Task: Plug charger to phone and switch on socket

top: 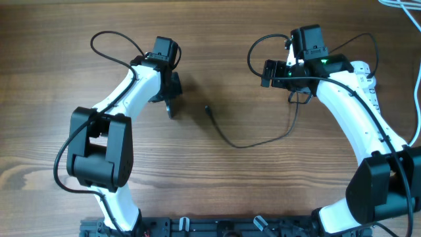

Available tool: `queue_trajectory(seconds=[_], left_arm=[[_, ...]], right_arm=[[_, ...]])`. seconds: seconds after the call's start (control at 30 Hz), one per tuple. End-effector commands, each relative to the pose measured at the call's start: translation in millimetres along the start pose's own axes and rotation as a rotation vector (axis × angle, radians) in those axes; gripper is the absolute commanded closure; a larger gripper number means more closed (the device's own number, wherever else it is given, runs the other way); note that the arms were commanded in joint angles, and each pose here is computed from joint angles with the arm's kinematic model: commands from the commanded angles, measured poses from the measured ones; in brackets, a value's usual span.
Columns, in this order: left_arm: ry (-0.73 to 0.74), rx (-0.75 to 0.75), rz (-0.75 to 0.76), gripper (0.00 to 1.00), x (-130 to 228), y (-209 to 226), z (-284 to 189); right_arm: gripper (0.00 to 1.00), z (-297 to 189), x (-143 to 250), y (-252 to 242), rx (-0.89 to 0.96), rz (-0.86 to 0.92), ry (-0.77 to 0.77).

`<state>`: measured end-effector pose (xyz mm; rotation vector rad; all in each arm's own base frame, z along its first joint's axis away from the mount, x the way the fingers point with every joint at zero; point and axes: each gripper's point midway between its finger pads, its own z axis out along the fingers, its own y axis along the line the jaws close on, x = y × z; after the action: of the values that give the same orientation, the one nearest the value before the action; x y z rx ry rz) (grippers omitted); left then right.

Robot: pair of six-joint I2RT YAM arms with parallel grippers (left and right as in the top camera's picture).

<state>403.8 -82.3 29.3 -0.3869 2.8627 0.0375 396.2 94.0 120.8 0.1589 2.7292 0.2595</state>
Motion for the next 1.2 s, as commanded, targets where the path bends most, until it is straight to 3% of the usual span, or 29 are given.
queue_trajectory(seconds=[0.0, 0.2, 0.3, 0.33, 0.5, 0.57, 0.77, 0.9, 1.1, 1.17], left_arm=[[0.015, 0.001, -0.068, 0.91, 4.0, -0.4, 6.4], [0.021, 0.001, -0.099, 0.96, 5.4, -0.5, 6.3], [0.067, 0.139, -0.161, 0.96, 9.2, -20.5, -9.8], [0.077, 0.212, -0.176, 0.96, 7.0, -28.8, -20.3], [0.257, 0.913, -0.191, 0.96, -1.6, -83.5, -124.8], [0.352, 1.071, -0.193, 0.96, 4.1, -85.3, -149.5], [0.431, 1.053, -0.158, 0.96, 28.9, -81.9, -149.9], [0.457, 1.037, -0.194, 0.96, 30.5, -74.4, -148.5], [0.461, 1.032, -0.217, 0.96, 28.6, -70.2, -147.6], [0.493, 1.071, -0.271, 0.96, 25.1, -59.8, -154.1]], right_arm=[[0.00, 4.1, 0.4, -3.5, 0.022, -0.019, 0.003], [0.00, 4.1, 0.4, -3.5, 0.022, -0.019, 0.003], [0.00, 4.1, 0.4, -3.5, 0.022, -0.019, 0.003], [0.00, 4.1, 0.4, -3.5, 0.022, -0.019, 0.003], [0.00, 4.1, 0.4, -3.5, 0.022, -0.019, 0.003], [0.00, 4.1, 0.4, -3.5, 0.022, -0.019, 0.003], [0.00, 4.1, -2.3, 2.8, -0.012, 0.025, -0.006], [0.00, -0.2, 11.5, 39.1, -0.215, 0.078, 0.079], [0.03, 9.4, 52.4, 70.2, -0.248, -0.210, 0.145], [0.03, 9.0, 50.2, 77.6, -0.267, -0.228, 0.127]])
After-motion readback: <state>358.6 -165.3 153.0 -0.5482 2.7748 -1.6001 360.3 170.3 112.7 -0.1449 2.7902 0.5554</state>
